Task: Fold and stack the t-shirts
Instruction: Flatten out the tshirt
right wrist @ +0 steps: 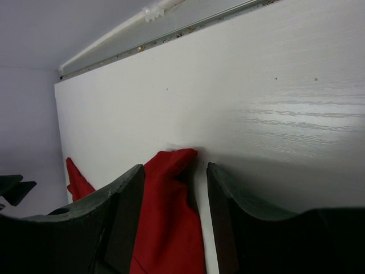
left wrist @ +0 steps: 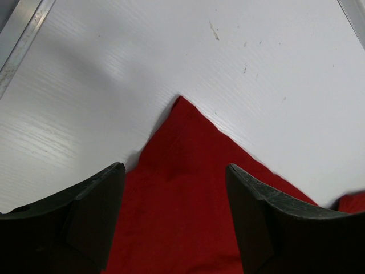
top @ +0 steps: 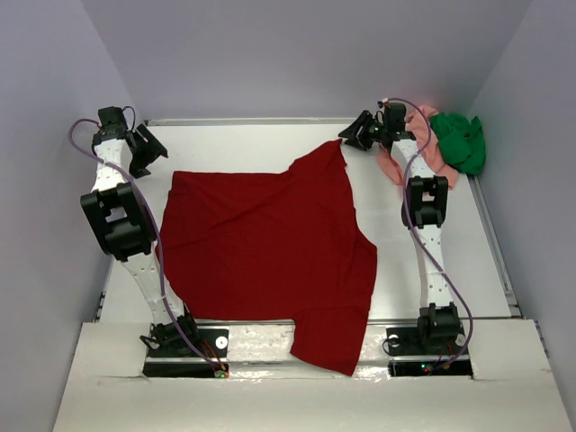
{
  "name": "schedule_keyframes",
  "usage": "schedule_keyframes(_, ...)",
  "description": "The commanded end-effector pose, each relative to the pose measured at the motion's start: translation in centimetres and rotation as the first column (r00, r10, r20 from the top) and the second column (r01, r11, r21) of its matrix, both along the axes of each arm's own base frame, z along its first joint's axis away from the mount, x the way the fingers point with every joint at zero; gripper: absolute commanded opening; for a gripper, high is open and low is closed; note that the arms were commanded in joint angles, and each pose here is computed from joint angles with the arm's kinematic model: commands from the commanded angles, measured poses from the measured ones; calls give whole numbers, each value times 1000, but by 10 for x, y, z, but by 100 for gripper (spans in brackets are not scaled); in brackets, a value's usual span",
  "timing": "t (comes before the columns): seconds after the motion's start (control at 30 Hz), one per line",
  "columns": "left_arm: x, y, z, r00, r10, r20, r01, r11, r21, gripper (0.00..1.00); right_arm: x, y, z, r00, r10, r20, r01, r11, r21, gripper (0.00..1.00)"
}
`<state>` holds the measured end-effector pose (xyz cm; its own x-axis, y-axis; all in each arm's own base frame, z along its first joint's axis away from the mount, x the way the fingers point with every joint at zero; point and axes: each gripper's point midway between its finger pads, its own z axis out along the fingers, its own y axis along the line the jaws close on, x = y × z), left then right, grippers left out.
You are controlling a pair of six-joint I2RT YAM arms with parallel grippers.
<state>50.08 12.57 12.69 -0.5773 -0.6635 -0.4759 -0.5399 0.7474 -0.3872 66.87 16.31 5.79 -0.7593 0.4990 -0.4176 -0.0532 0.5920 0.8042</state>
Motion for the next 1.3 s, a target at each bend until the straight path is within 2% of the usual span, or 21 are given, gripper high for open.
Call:
schedule_keyframes(0.0,1,0,27,998,-12,56,11,1000,18,80,7,13,23,997,24,79,-26,999,30,53)
schedule_keyframes(0.2,-2,-2,23,999,-11,50,10,1000,16,80,4,26,22,996,41,74,-44,998,41,51)
schedule_keyframes(0.23,-3,-2,22,999,-9,46,9,1000,15,80,4,26,22,997,42,72,-45,998,46,39)
schedule_keyframes(0.33,-4,-2,20,999,-10,44,9,1000,16,80,4,26,20,997,39,68,-42,998,48,24)
schedule_keyframes(0.53,-4,-1,12,1000,-10,26,10,1000,12,80,3,26,21,997,43,71,-46,998,41,24)
schedule_keyframes(0.6,-4,-1,5,1000,-10,11,10,1000,9,80,2,26,20,997,45,69,-48,998,41,16)
schedule_keyframes(0.67,-4,-1,0,1000,-11,8,11,1000,9,80,2,25,19,997,40,64,-42,998,37,0)
schedule_keyframes(1.0,9,-7,-36,998,-58,-23,57,997,-56,80,3,22,24,996,35,82,-35,999,5,0)
schedule_keyframes(1.07,11,-8,-46,997,-72,-41,69,995,-77,77,4,20,26,996,31,89,-30,1000,-8,0)
schedule_keyframes(1.27,14,-8,-62,995,-76,-63,71,994,-85,76,3,21,28,995,36,94,-35,999,-11,0)
